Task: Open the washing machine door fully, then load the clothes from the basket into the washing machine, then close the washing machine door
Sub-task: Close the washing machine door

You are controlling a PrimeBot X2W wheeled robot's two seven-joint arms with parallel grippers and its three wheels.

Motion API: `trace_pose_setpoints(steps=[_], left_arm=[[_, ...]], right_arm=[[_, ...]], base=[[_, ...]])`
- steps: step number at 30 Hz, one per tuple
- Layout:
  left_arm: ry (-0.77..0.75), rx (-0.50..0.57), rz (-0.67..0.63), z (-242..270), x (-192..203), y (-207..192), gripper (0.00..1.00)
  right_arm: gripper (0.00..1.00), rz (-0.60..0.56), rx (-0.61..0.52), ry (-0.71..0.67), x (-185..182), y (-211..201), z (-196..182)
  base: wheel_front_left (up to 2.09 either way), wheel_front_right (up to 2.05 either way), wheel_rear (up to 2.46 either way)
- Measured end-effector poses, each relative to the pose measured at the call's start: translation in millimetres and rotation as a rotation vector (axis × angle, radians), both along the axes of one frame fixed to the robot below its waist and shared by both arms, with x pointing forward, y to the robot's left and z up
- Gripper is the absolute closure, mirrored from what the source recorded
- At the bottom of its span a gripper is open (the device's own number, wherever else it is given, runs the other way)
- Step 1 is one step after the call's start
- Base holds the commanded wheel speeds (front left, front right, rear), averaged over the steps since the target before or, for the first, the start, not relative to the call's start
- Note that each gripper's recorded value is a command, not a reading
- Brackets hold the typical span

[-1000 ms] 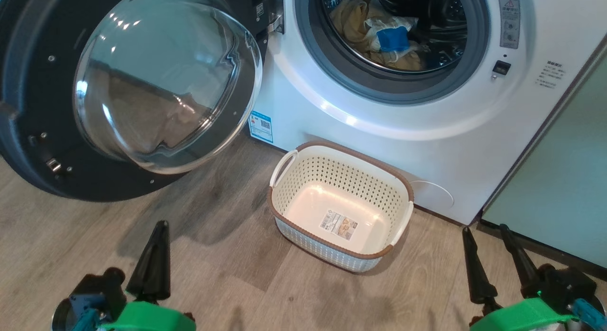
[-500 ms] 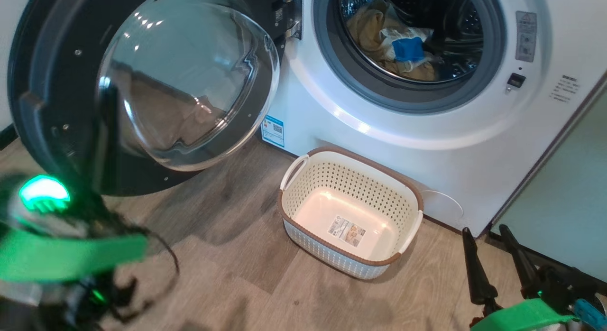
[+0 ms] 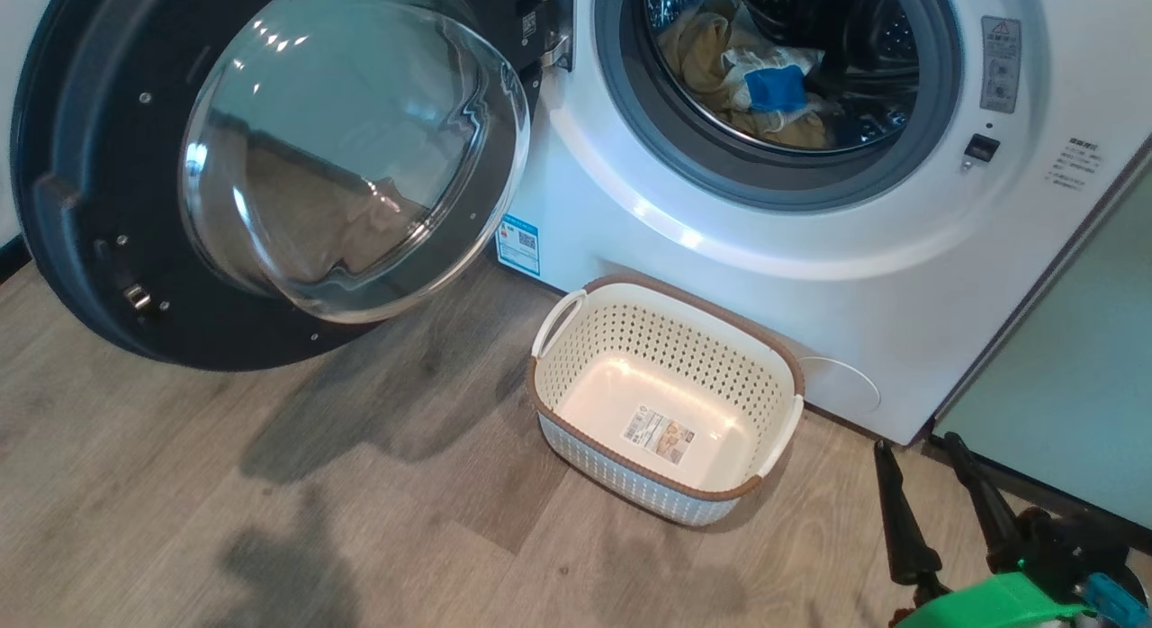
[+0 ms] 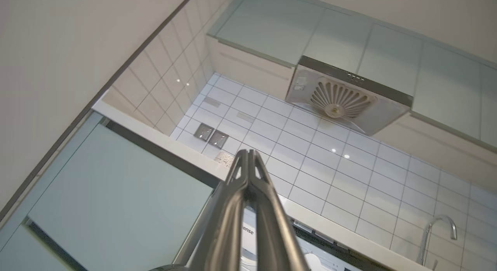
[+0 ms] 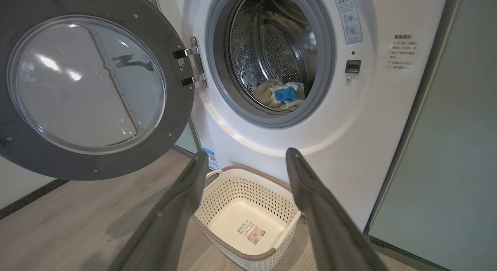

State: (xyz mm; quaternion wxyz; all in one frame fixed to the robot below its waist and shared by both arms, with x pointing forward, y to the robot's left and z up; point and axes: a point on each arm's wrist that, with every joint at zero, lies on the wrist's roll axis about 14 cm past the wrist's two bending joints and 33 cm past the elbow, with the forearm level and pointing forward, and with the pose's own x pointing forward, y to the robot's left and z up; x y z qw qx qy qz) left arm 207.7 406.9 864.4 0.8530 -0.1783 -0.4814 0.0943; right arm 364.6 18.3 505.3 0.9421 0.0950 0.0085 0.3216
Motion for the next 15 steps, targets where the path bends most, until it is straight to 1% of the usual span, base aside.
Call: trace_pose_setpoints(steps=[3,5,6,10,12,15], left_arm=[[-0.007,-0.141,-0.013,-4,0,41,1.0],[0.034,-0.207,0.013,-17,2,65,1.0],[0.055,-0.246,0.032,-26,2,78,1.0],[0.105,-0.441,0.043,-71,5,119,1.0],[0.121,-0.538,0.033,-95,7,134,1.0],[0.15,-0.655,0.026,-129,10,150,1.0]], right_arm=[[0.0,0.0,-0.008,0.005,1,0,-2],[0.0,-0.002,-0.008,0.007,1,-1,-2],[0.0,-0.003,-0.008,0.01,2,-1,-3],[0.0,-0.002,-0.016,0.014,2,-1,-5],[0.0,-0.001,-0.022,0.025,3,-2,-8],[0.0,0.0,-0.027,0.031,3,-2,-10]], base=[[0.0,0.0,0.0],[0.0,0.0,0.0],[0.0,0.0,0.0],[0.0,0.0,0.0],[0.0,0.0,0.0],[0.0,0.0,0.0]])
